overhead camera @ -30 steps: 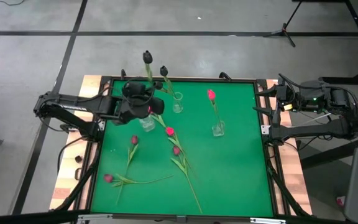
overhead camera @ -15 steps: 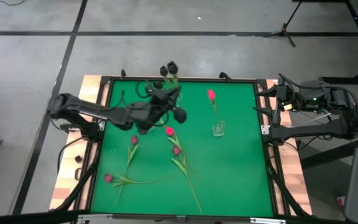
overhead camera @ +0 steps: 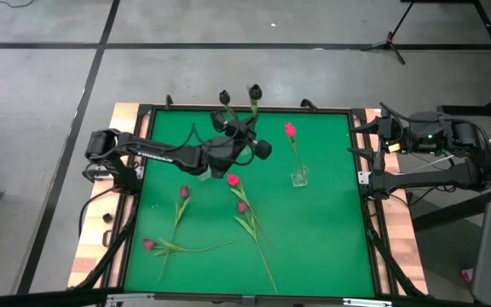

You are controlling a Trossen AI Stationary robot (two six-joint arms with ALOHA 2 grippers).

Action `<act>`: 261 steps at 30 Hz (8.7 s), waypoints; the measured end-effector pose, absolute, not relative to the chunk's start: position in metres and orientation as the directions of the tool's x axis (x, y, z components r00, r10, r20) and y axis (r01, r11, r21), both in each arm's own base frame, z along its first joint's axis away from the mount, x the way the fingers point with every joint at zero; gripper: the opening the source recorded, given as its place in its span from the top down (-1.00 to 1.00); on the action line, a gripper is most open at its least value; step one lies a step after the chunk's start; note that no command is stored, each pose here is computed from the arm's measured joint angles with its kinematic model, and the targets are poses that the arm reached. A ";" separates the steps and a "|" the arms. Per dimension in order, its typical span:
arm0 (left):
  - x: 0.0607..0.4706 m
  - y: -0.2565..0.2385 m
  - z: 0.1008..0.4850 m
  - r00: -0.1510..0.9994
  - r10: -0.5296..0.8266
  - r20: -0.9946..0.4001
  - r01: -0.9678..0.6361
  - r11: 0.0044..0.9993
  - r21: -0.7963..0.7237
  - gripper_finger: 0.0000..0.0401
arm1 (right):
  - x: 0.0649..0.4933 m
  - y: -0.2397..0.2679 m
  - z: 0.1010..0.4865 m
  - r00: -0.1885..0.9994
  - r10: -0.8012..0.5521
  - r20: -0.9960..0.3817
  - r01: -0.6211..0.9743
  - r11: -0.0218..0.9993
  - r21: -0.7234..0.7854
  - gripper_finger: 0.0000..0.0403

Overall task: Sort flowers into vase by color
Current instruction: Put the black tulip into the top transparent vase, then put the bottom pink tulip into the bottom right transparent vase

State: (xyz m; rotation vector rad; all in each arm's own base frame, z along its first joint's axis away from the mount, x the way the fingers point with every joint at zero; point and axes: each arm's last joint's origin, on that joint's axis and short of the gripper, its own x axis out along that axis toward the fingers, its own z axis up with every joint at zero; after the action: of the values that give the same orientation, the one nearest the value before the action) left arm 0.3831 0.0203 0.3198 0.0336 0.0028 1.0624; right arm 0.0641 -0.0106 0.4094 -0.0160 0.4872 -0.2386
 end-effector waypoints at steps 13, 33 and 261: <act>0.381 0.021 0.316 0.408 0.913 -0.005 -0.908 0.407 0.098 0.94 | 0.064 -0.010 0.408 0.851 -0.230 -0.473 0.222 0.972 -0.073 -0.40; 0.373 0.042 0.280 0.384 0.921 -0.067 -0.923 0.386 0.006 0.94 | 0.063 -0.010 0.408 0.850 -0.230 -0.474 0.224 0.972 -0.070 -0.40; 0.307 -0.151 0.326 0.966 0.222 -0.130 -0.227 0.974 -0.024 0.28 | 0.233 0.125 0.377 0.940 -0.335 0.070 0.334 0.942 0.024 0.94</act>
State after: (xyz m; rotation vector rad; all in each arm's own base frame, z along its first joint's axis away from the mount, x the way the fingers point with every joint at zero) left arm 0.3072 -0.1514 0.3256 -0.0385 0.1267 0.2270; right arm 0.2330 0.1250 0.3769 0.0121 -0.0734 -0.3413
